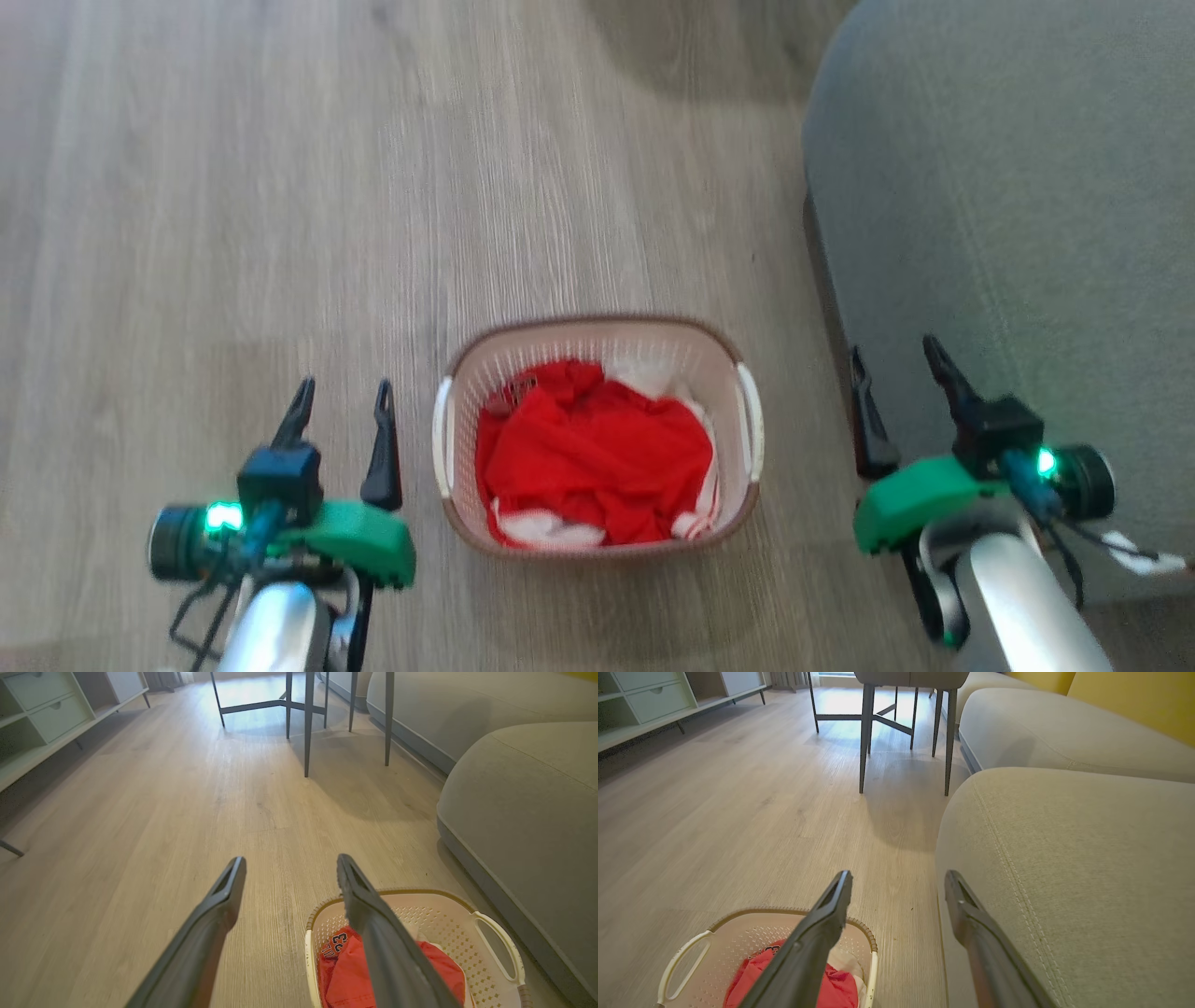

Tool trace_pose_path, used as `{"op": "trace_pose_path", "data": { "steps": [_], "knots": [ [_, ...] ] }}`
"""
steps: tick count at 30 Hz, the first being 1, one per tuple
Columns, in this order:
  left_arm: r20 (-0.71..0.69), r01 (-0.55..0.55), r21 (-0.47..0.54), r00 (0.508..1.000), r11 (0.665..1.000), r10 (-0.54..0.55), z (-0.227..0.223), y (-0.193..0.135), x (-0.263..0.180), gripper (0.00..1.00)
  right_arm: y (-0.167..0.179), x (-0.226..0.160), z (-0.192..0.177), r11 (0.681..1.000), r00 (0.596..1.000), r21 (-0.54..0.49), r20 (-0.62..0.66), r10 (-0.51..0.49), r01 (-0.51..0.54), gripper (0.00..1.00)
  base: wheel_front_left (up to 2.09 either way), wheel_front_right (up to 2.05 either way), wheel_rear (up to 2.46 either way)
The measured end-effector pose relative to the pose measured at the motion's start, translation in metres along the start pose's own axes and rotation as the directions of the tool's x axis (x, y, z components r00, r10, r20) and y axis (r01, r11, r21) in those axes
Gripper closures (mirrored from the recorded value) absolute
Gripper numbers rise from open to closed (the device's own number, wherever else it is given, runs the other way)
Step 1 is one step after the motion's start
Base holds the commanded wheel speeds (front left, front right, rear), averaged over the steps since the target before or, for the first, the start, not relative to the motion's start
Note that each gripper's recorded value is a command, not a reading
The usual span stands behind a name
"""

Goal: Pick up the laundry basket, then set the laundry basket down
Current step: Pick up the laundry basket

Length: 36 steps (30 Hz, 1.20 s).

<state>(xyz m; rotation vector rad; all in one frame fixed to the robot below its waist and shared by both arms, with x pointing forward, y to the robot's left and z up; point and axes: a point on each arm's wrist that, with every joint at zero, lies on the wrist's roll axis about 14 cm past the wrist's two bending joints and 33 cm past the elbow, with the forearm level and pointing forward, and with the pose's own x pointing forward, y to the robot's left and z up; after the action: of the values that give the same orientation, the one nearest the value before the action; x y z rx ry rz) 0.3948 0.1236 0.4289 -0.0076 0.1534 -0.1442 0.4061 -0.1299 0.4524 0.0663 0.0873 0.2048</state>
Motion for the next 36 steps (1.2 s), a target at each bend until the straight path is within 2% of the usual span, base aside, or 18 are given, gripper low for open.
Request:
{"op": "trace_pose_path", "data": {
  "steps": [9, 17, 26, 36],
  "knots": [
    [-0.165, 0.028, -0.04, 0.986, 0.999, -0.034, -0.06, -0.003, 0.056, 0.0, -0.012, 0.052, -0.064, 1.0, 0.986, 0.027, -0.168, 0.004, 0.001, 0.0, 0.0, 0.0, 0.0],
    [-0.32, 0.039, -0.061, 0.946, 0.997, -0.057, -0.122, -0.003, 0.082, 0.0, -0.015, 0.081, -0.126, 0.998, 0.953, 0.061, -0.303, 0.019, -0.001, 0.0, 0.0, 0.0, 0.0],
    [-0.49, 0.07, -0.099, 0.865, 0.993, -0.11, -0.189, -0.013, 0.077, 0.0, -0.019, 0.085, -0.188, 0.994, 0.898, 0.107, -0.439, 0.021, 0.029, 0.0, 0.0, 0.0, 0.0],
    [-0.598, 0.118, -0.109, 0.785, 0.987, -0.16, -0.23, -0.023, 0.077, 0.0, -0.014, 0.081, -0.226, 0.989, 0.855, 0.143, -0.517, 0.041, 0.039, 0.0, 0.0, 0.0, 0.0]
  ]
}}
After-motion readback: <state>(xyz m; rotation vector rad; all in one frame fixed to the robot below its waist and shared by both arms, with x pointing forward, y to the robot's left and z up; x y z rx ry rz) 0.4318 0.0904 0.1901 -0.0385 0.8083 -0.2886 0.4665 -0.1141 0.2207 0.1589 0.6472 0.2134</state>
